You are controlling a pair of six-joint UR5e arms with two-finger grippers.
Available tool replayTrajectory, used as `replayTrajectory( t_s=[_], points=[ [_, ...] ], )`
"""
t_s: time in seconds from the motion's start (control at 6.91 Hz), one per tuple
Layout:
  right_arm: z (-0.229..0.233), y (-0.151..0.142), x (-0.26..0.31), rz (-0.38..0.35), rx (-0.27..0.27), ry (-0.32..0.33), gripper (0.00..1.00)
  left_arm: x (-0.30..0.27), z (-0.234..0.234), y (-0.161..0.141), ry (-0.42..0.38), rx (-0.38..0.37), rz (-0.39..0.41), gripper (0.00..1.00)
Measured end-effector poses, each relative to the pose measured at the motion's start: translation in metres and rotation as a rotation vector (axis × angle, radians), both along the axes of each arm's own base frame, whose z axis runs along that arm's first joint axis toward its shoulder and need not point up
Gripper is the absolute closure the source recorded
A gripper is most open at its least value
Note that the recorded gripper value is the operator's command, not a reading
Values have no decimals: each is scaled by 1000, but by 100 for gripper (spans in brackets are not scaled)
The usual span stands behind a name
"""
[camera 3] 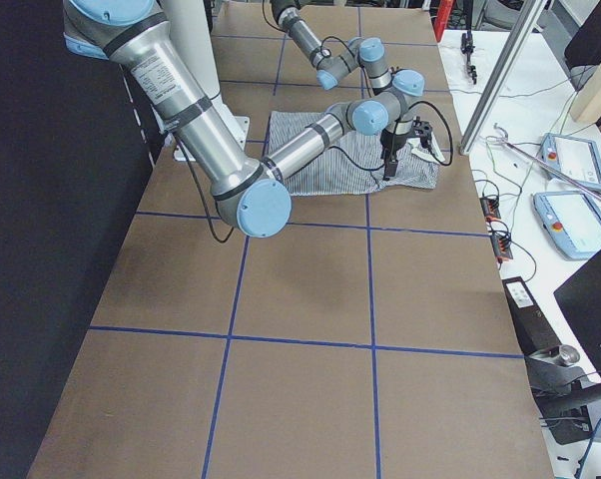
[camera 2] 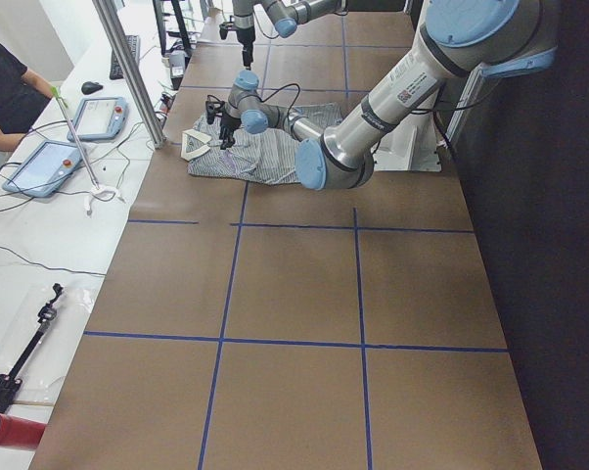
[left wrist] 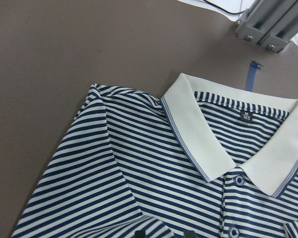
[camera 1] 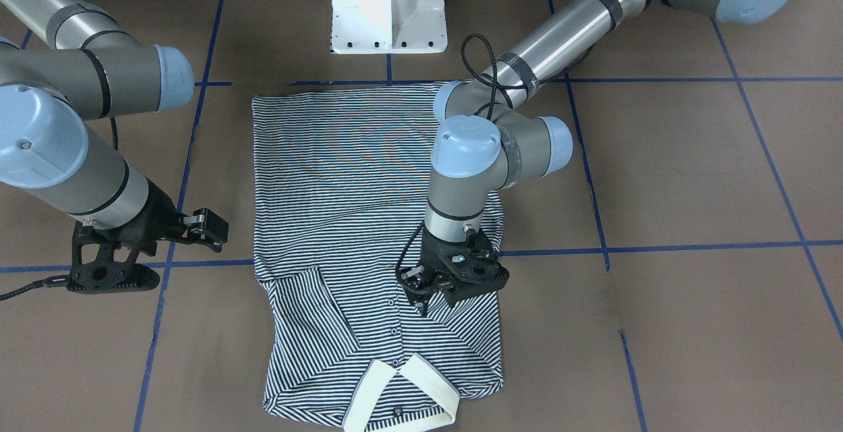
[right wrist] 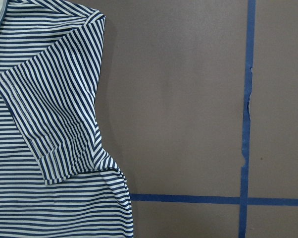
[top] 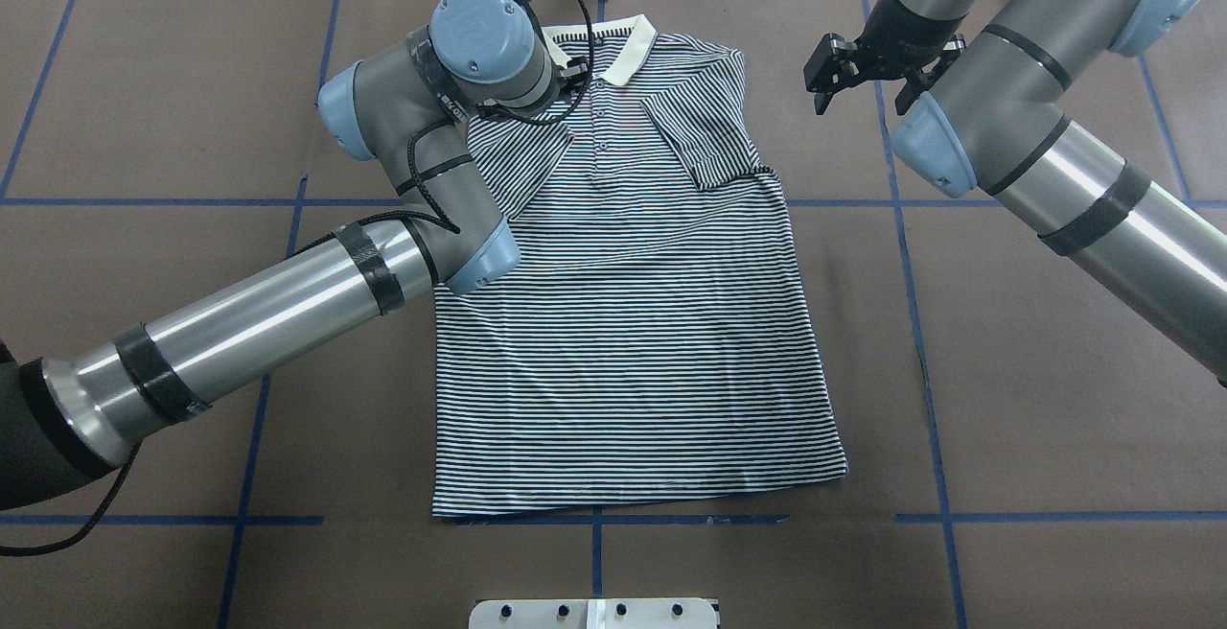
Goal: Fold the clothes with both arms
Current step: 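Fold the sleeve nearest the left gripper inward over the shirt body, then move both grippers to the shirt's side edges near the hem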
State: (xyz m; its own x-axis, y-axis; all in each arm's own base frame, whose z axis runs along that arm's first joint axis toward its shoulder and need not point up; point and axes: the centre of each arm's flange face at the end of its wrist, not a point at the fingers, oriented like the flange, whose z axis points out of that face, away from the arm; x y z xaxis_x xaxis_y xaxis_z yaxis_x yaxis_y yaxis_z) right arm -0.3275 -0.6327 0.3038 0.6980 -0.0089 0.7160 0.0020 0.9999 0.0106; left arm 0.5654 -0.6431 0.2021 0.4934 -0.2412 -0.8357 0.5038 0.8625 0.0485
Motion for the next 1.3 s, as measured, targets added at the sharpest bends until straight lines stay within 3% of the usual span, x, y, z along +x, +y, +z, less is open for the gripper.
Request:
replayTrajectory(
  t_s=[0.29,0.43,0.58,0.87,1.01,1.3],
  points=[
    [32,13,-1,1,12,-17,0,-19,4,27,48,-3,69,0],
    [57,33,-5,26,12,-50,0,-37,11,54,50,-12,108,0],
    [79,67,-14,74,2,-85,0,-57,8,93,27,-13,155,0],
    [92,175,-52,174,1,-89,0,-104,4,169,-4,10,230,0],
    [88,223,-65,192,-3,-89,0,-126,5,190,-3,19,241,0],
    [83,292,-93,180,-11,-56,0,-143,2,206,2,29,246,0]
  ],
)
